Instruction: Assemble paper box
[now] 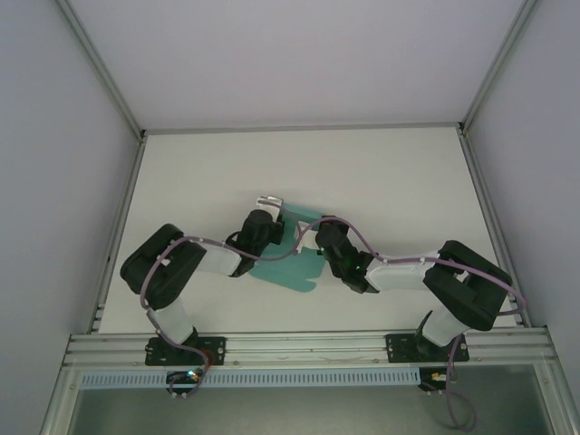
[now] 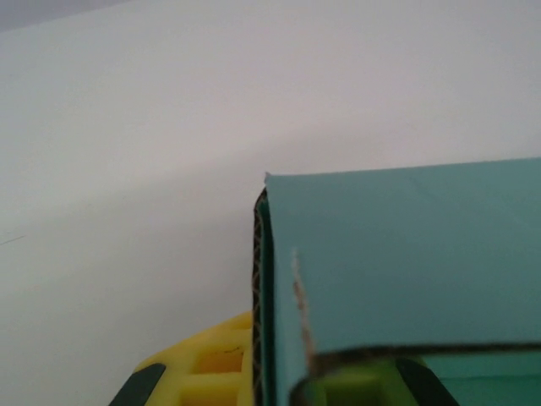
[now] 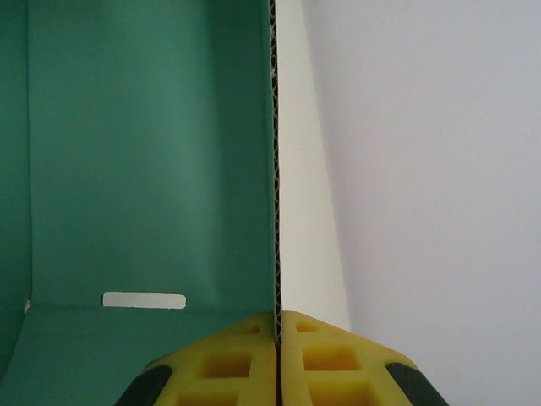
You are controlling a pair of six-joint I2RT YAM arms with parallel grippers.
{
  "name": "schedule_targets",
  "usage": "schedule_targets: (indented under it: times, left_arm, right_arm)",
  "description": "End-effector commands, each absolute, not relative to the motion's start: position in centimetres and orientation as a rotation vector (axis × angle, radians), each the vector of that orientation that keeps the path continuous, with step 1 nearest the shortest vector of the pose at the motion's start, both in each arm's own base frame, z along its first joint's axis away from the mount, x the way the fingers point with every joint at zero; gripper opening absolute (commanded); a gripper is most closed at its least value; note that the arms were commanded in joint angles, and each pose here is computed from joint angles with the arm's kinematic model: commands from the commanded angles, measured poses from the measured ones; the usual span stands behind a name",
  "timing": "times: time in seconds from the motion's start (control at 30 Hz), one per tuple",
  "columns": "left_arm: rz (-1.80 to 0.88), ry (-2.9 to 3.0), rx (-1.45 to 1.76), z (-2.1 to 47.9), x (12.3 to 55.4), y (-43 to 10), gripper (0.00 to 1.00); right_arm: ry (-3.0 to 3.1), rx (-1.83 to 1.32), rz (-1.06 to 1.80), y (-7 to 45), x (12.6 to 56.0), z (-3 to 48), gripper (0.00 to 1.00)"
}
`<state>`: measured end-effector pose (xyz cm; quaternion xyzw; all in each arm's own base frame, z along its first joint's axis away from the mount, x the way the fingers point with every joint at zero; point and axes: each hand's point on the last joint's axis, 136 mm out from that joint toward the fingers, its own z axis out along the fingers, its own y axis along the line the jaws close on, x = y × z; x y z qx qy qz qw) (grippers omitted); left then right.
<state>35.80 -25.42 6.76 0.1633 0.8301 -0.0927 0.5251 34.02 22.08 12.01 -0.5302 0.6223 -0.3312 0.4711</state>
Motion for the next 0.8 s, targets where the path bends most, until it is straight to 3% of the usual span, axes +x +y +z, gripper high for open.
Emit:
schedule_targets:
  times: [0.0,0.13,0.27,0.43,0.53,0.67,0.77]
  left_arm:
    - [0.065,1.995,0.216,5.0,36.5,-21.5,0.00]
    - [0.066,1.974,0.186,4.8,36.6,-22.5,0.00]
    - [-0.107,2.036,0.200,4.0,36.4,-23.4,0.00]
    - [-0.303,2.050,0.252,5.4,35.0,-23.9,0.36]
    - [-0.344,2.058,0.236,6.5,34.4,-23.1,0.40]
    - [-0.383,2.031,0.275,7.8,33.3,-22.8,0.59]
    - [-0.401,2.051,0.323,8.1,32.6,-23.1,0.64]
  right_arm:
    - [1.580,-1.282,-0.837,21.3,33.8,11.5,0.00]
    - [1.593,-1.279,-0.825,21.4,33.7,11.5,0.00]
    - [1.601,-1.288,-0.827,21.2,33.5,11.3,0.00]
    - [1.613,-1.285,-0.827,21.0,33.7,11.3,0.00]
    - [1.618,-1.291,-0.833,21.1,33.8,11.1,0.00]
    - [1.614,-1.293,-0.834,21.2,34.0,11.2,0.00]
    - [1.610,-1.293,-0.826,21.4,34.0,11.3,0.00]
